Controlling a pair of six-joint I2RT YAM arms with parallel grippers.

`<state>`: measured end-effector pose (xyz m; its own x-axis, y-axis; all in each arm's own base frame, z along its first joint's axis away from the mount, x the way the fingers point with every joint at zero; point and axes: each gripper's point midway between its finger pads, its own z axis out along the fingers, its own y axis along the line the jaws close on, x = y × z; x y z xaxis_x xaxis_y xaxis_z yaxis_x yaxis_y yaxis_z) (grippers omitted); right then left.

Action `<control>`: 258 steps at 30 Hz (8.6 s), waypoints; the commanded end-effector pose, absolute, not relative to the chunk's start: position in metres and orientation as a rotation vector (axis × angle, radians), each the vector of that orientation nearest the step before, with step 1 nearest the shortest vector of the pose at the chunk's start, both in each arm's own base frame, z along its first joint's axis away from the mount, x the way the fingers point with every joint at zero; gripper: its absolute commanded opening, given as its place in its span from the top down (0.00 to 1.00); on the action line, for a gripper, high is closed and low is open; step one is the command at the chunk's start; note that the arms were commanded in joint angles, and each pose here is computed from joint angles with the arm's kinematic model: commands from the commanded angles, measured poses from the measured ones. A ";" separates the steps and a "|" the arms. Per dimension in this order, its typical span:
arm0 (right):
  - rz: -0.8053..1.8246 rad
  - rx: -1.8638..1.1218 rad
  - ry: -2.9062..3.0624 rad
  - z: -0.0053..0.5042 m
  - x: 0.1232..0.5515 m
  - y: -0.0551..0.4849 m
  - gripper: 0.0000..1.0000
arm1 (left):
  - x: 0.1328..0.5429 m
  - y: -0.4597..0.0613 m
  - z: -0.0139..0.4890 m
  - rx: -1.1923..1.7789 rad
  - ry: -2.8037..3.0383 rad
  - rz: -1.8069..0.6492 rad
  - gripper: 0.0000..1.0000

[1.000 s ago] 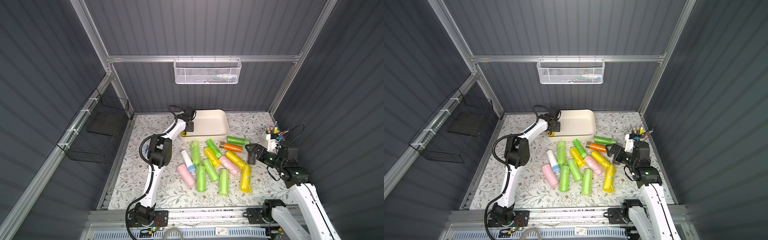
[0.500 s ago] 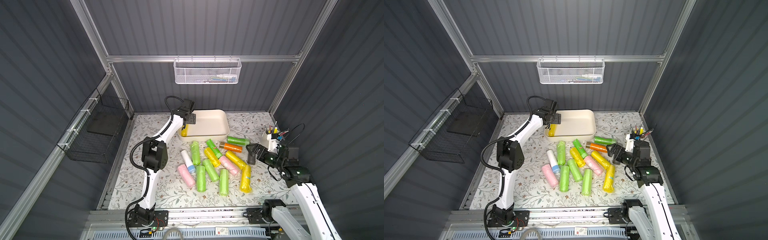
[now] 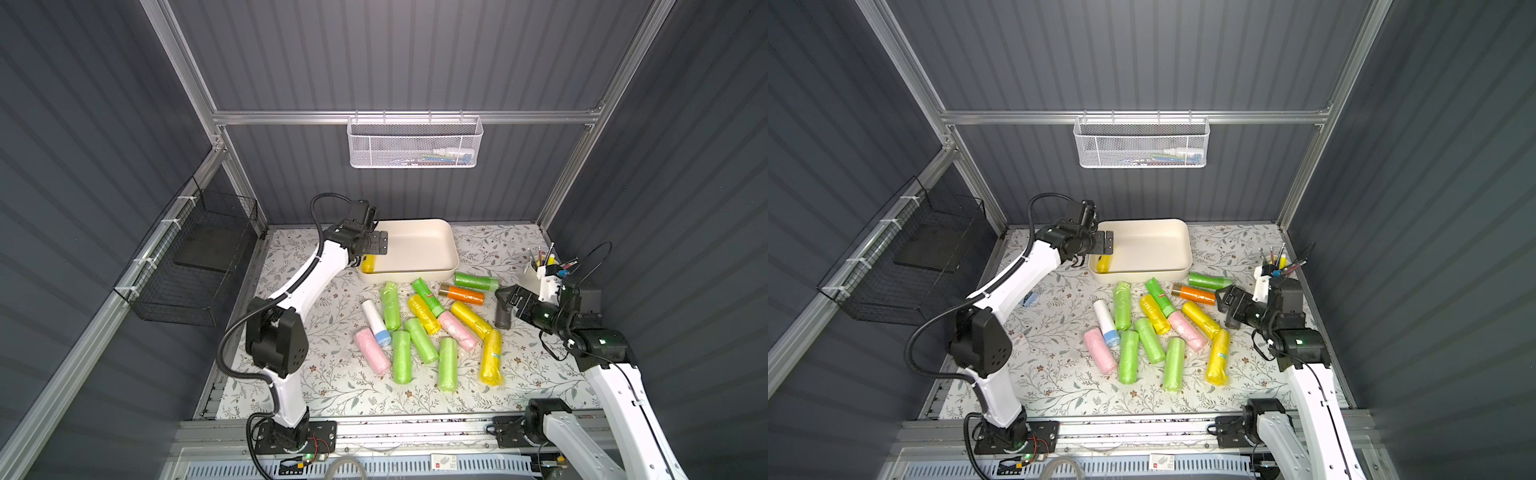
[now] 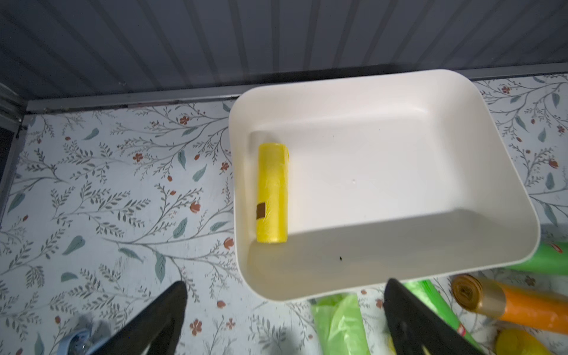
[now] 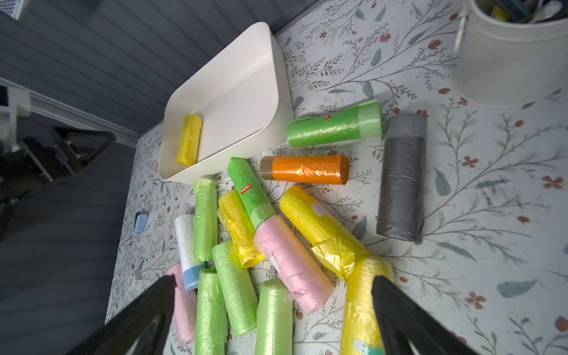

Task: Put the roll of trash bags into the storage box
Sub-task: Place the roll of trash bags in the storage box, then pick up the roll of trash bags from the center of the board, then place the roll of trash bags in the storage box.

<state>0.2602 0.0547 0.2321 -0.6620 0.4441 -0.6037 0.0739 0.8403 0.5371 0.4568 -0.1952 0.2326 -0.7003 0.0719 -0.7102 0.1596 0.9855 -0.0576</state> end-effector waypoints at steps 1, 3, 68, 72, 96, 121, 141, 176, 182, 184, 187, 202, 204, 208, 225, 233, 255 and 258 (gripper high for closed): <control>0.570 0.431 2.280 0.227 0.257 0.048 0.01 | 0.428 -0.193 0.239 0.138 2.336 -0.242 0.00; 0.563 0.444 2.289 0.224 0.256 0.047 0.01 | 0.410 -0.185 0.238 0.128 2.341 -0.251 0.00; 0.514 0.701 2.734 0.077 0.198 0.068 0.26 | 0.294 -0.232 0.198 0.227 2.398 -0.986 0.00; 0.493 0.687 2.746 0.073 0.199 0.069 0.29 | 0.295 -0.231 0.199 0.225 2.395 -0.974 0.00; 0.358 0.614 2.838 0.048 0.200 0.071 0.36 | 0.295 -0.228 0.189 0.205 2.427 -0.947 0.00; 0.229 0.605 2.902 0.027 0.193 0.063 0.39 | 0.299 -0.231 0.182 0.203 2.451 -0.951 0.00; 0.328 0.595 2.853 0.032 0.201 0.073 0.52 | 0.299 -0.230 0.178 0.202 2.451 -0.946 0.00; 0.784 0.529 2.525 0.128 0.235 0.116 0.57 | 0.302 -0.240 0.183 0.182 2.418 -1.033 0.00; 0.800 0.500 2.484 0.148 0.249 0.121 0.57 | 0.303 -0.246 0.181 0.179 2.419 -1.078 0.00; 0.799 0.490 2.484 0.152 0.254 0.122 0.57 | 0.305 -0.247 0.181 0.172 2.412 -1.086 0.00; 0.809 0.472 2.478 0.158 0.263 0.127 0.57 | 0.305 -0.249 0.182 0.170 2.406 -1.103 0.00; 0.846 0.376 2.438 0.189 0.301 0.153 0.57 | 0.300 -0.244 0.186 0.160 2.391 -1.096 0.00; 0.852 0.363 2.430 0.194 0.305 0.156 0.57 | 0.300 -0.243 0.185 0.155 2.394 -1.089 0.00; 0.858 0.344 2.407 0.203 0.313 0.162 0.57 | 0.297 -0.242 0.183 0.155 2.407 -1.088 0.00; 0.883 0.233 2.397 0.225 0.342 0.199 0.56 | 0.288 -0.218 0.189 0.122 2.379 -0.959 0.00; 0.891 0.181 2.391 0.233 0.358 0.217 0.56 | 0.287 -0.202 0.194 0.100 2.358 -0.852 0.00; 0.888 -0.019 2.417 0.234 0.430 0.289 0.55 | 0.274 -0.182 0.202 0.093 2.350 -0.759 0.00; 0.905 -0.041 2.415 0.233 0.440 0.301 0.55 | 0.273 -0.182 0.203 0.093 2.349 -0.760 0.00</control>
<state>0.4352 0.2883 0.2208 -0.8571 0.1891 -0.4792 -0.1582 0.7887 0.5941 0.2787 -0.1856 0.2072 -0.7768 -0.1536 -0.6107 0.2490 0.8158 -0.5220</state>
